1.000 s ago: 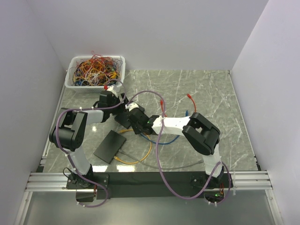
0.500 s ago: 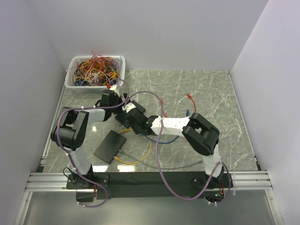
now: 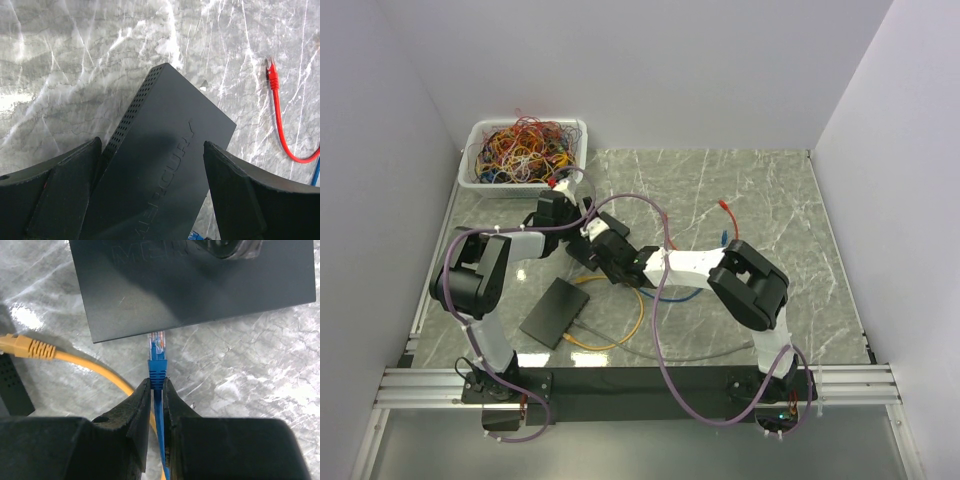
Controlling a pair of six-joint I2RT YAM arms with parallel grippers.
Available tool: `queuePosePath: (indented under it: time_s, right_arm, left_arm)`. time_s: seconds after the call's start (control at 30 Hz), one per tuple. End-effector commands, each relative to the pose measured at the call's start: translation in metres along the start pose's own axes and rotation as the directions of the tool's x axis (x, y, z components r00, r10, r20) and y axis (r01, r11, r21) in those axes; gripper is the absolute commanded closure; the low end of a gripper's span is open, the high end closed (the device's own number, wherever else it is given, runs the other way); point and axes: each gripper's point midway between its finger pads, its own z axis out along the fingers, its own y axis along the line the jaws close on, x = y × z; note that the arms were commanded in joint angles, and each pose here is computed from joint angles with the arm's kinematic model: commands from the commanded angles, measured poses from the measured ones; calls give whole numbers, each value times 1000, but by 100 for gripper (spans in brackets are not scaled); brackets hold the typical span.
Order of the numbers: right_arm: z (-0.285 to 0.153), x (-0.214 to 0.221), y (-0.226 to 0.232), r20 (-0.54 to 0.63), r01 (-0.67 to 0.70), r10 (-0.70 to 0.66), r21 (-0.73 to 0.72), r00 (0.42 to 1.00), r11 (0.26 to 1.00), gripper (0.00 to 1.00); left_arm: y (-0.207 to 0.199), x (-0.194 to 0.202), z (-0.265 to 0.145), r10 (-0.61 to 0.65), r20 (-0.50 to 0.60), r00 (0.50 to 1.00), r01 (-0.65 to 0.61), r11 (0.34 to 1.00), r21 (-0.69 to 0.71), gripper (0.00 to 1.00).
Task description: Insert the plug into the switch port
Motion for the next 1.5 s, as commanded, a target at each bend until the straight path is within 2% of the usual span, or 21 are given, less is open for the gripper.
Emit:
queuePosePath:
  time_s: [0.0, 0.4, 0.47, 0.77, 1.1, 1.47]
  right_arm:
    - [8, -62, -6, 229, -62, 60, 2, 972, 998, 100]
    - [1, -74, 2, 324, -17, 35, -60, 945, 998, 100]
    - [1, -77, 3, 337, 34, -14, -55, 941, 998, 100]
    - [-12, -97, 0, 398, 88, -65, -39, 915, 995, 100]
    - [-36, -125, -11, 465, 65, -54, -8, 884, 998, 100]
    - [-13, -114, -8, 442, 20, 0, -40, 897, 999, 100]
  left_arm:
    - [5, 59, -1, -58, -189, 980, 56, 998, -13, 11]
    - [8, 74, 1, -77, -217, 973, 79, 997, -3, 11]
    - [9, 76, 1, -76, -222, 972, 77, 997, -6, 11]
    - [10, 81, 0, -53, -235, 971, 55, 998, 3, 11]
    - [14, 93, 5, -43, -260, 965, 27, 998, -64, 11]
    - [14, 112, 3, -89, -304, 949, 70, 995, -72, 11]
